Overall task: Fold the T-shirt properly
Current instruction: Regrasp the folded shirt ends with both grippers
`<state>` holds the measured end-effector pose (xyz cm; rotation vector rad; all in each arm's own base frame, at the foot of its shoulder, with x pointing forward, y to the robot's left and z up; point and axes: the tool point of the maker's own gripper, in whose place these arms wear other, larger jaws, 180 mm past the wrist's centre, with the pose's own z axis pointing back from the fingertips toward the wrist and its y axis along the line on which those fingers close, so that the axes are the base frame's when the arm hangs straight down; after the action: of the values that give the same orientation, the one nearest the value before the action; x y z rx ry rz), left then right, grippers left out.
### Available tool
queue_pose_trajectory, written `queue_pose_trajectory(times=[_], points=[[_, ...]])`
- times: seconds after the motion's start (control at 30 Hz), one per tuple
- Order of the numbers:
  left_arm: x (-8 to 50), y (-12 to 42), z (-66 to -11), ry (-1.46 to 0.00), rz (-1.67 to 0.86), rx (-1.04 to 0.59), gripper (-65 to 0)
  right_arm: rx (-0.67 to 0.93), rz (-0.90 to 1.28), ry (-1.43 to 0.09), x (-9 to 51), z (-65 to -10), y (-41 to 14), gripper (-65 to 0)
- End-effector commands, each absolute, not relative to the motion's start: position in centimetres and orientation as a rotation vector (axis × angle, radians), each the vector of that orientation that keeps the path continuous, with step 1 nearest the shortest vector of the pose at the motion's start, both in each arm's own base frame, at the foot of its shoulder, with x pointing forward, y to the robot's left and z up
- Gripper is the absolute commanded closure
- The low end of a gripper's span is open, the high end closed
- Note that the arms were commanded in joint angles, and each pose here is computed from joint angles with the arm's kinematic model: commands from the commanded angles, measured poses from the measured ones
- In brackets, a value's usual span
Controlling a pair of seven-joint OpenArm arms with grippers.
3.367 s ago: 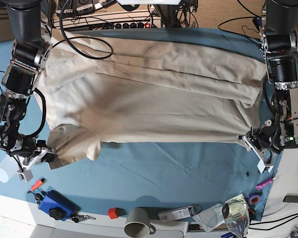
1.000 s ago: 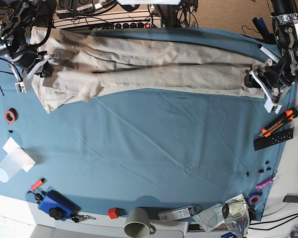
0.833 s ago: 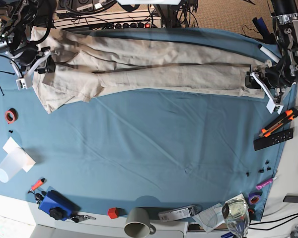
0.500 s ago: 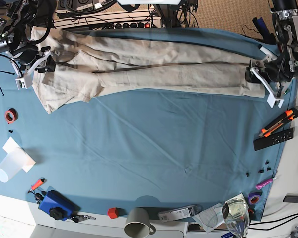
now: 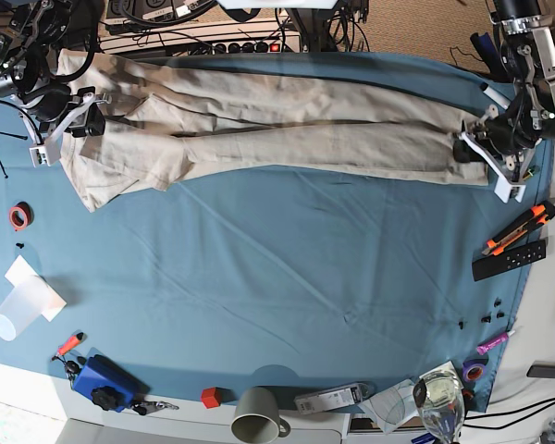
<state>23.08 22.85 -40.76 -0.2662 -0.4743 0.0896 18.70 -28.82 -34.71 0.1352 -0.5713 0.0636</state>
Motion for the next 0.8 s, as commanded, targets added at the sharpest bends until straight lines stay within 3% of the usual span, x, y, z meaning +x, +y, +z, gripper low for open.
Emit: queue_pose_trajectory(times=[0.0, 0.1, 0.13, 0.33, 0.77], points=[[20.1, 22.6, -43.0, -0.325, 0.099, -0.264, -19.1, 0.122, 0.076, -0.612, 19.4, -33.6, -29.1, -19.8], [19.6, 22.6, -43.4, -0.291, 0.118, -0.271, -2.7, 0.122, 0.076, -0.616, 19.4, -33.5, -29.1, -19.8], [19.6, 22.5, -43.4, -0.289, 0.118, -0.276, 0.0, 0.122, 0.076, -0.617, 19.5, -33.5, -29.1, -19.8], [21.2, 22.1, -42.1, -0.322, 0.101, -0.295, 0.0, 0.111, 0.085, -0.645, 20.0, -32.9, -29.5, -19.7], [25.1, 22.4, -36.5, -0.536, 0.040, -0.246, 0.0, 0.089, 0.090, -0.716, 21.9, -31.2, -30.2, -19.7]])
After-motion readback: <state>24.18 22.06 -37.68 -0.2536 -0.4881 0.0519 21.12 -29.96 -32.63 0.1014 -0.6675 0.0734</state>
